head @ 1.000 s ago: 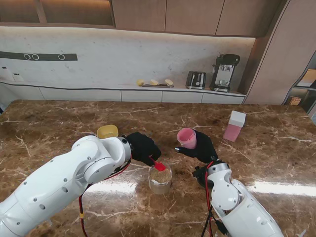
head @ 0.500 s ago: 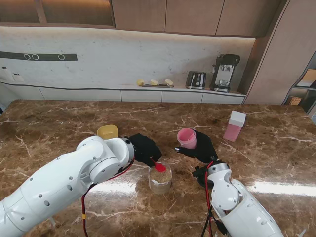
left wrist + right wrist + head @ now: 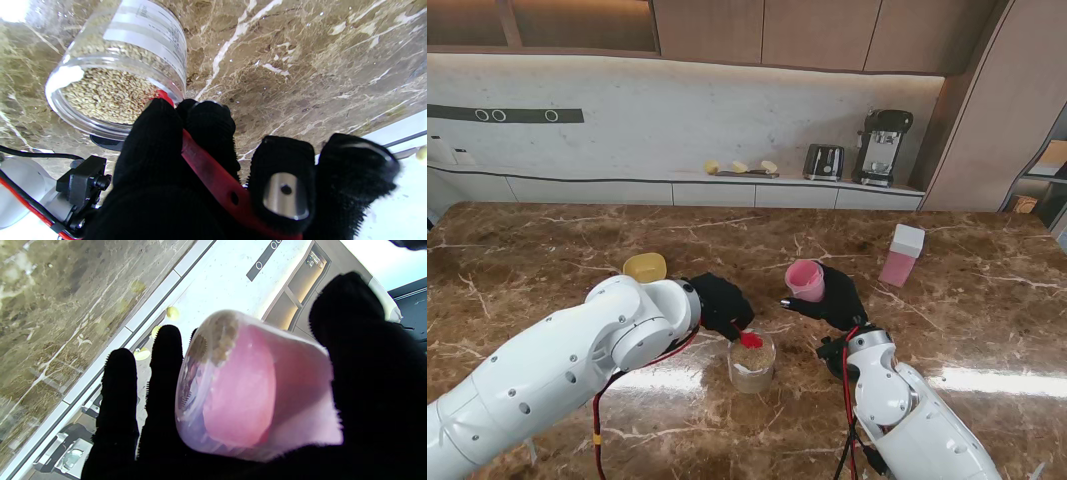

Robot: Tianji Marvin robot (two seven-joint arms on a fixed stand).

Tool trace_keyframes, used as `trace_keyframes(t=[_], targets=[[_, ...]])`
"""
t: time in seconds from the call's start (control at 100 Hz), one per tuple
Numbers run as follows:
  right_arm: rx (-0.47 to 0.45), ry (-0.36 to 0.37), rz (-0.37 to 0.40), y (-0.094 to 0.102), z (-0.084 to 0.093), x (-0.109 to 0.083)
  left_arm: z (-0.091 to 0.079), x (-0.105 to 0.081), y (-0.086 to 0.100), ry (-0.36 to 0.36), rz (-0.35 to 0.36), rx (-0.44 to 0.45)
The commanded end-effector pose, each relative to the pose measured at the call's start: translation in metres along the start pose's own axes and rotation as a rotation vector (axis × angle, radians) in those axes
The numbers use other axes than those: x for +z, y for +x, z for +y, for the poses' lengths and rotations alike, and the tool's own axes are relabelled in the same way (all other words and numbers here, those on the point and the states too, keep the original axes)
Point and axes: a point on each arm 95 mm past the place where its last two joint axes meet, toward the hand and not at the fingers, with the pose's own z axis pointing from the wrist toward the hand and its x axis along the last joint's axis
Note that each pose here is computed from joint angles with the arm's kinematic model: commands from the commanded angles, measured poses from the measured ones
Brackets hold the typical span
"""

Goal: Measure grain into the airtight container

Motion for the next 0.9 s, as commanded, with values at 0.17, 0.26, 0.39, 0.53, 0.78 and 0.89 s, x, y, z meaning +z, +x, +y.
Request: trace_keyframes(t=[0.17,0.26,0.39,0.53,0.78,0.89], targets=[[0.009,0.017,-0.011,-0.0025,-0.0049,-0.0019,0.0051,0.0039,0.0016,-0.028,0.009,-0.015],[0.009,0.017,-0.011,-0.0028,-0.0050,-0.0018,0.0055,0.0054,0.0026,-0.033,0.012,-0.019],[0.011,0.015,-0.011,-0.0033,-0.0049,-0.0018,0.0067,0.0072,0.0037,-0.042,0.014,-0.023],[0.011,0.015,-0.011,-0.0039,-0.0049,-0.0017,0.0076,0.0079,0.0045,-0.054,0.013,-0.033],[0.011,0.015,-0.012,-0.0049,-0.0054,-0.0014,0.0111,0.0095,0.0049,-0.079,0.014,-0.114],[0.012,0.018,-0.014,-0.0054,-0.0061,-0.0013,0.0124,0.0101,0.0043,-0.086,0.012,-0.134]])
